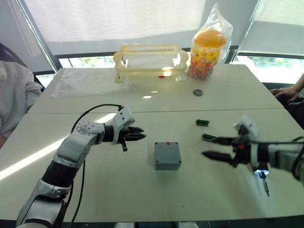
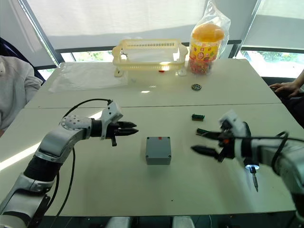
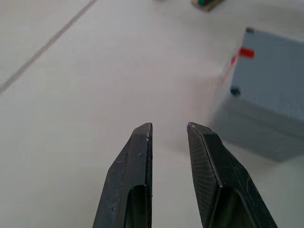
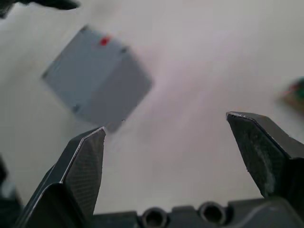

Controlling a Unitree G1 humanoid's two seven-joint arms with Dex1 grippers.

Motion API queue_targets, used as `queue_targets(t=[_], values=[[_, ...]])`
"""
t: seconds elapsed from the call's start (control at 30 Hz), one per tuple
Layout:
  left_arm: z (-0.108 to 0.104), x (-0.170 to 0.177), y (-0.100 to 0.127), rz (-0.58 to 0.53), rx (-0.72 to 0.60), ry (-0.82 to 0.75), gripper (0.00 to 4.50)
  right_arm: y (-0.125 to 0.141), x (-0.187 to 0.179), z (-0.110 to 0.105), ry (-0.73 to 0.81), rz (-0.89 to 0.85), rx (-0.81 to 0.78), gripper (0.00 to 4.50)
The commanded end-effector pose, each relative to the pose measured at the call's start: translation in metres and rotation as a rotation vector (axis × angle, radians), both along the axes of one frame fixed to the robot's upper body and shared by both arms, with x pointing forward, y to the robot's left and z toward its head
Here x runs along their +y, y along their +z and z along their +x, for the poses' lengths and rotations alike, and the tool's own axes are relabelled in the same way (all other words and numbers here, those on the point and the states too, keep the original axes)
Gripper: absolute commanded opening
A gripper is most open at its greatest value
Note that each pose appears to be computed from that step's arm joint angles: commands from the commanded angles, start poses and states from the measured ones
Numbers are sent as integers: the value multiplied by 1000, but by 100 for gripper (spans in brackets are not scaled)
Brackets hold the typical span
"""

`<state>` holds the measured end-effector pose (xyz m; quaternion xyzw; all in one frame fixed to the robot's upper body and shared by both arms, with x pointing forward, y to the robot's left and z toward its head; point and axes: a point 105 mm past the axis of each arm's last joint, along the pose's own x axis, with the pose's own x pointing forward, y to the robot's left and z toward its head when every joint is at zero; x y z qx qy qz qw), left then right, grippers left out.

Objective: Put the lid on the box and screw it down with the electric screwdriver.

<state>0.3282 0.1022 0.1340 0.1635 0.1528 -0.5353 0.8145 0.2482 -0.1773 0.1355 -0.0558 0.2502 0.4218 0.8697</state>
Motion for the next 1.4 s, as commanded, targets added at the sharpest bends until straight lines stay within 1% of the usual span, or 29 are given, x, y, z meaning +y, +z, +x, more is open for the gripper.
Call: queue_targets(t=[0.03, 0.13, 0.27, 0.37, 0.43, 0.7, 0.9, 1.07, 1.17, 1.27, 1.4], values=[[-3, -1, -2, 14, -3, -39, 113, -5, 21, -11, 31, -21, -80, 444], [-8, -12, -13, 31, 27, -91, 113, -21, 37, -12, 15, 9, -80, 444], [-6, -23, -27, 83, 18, -137, 113, -31, 49, -4, -2, 30, -85, 444], [-3, -33, -28, 90, 4, -152, 113, -39, 54, 4, -9, 23, -86, 444], [-2, -38, -29, 101, -11, -166, 113, -42, 57, 5, 0, 13, -82, 444], [7, -53, -39, 171, -96, -213, 113, -45, 79, -14, 107, 53, -10, 444], [17, -64, -41, 181, -144, -222, 113, -48, 91, -29, 157, 73, 47, 444], [26, -62, -42, 193, -180, -184, 113, -49, 86, -35, 135, 58, 58, 444], [27, -48, -40, 202, -180, -156, 113, -42, 71, -31, 98, 43, 29, 444], [19, -31, -36, 215, -167, -154, 113, -31, 48, -21, 56, 10, -24, 444], [1, -14, -31, 231, -131, -177, 113, -24, 27, -2, 50, -63, -107, 444]])
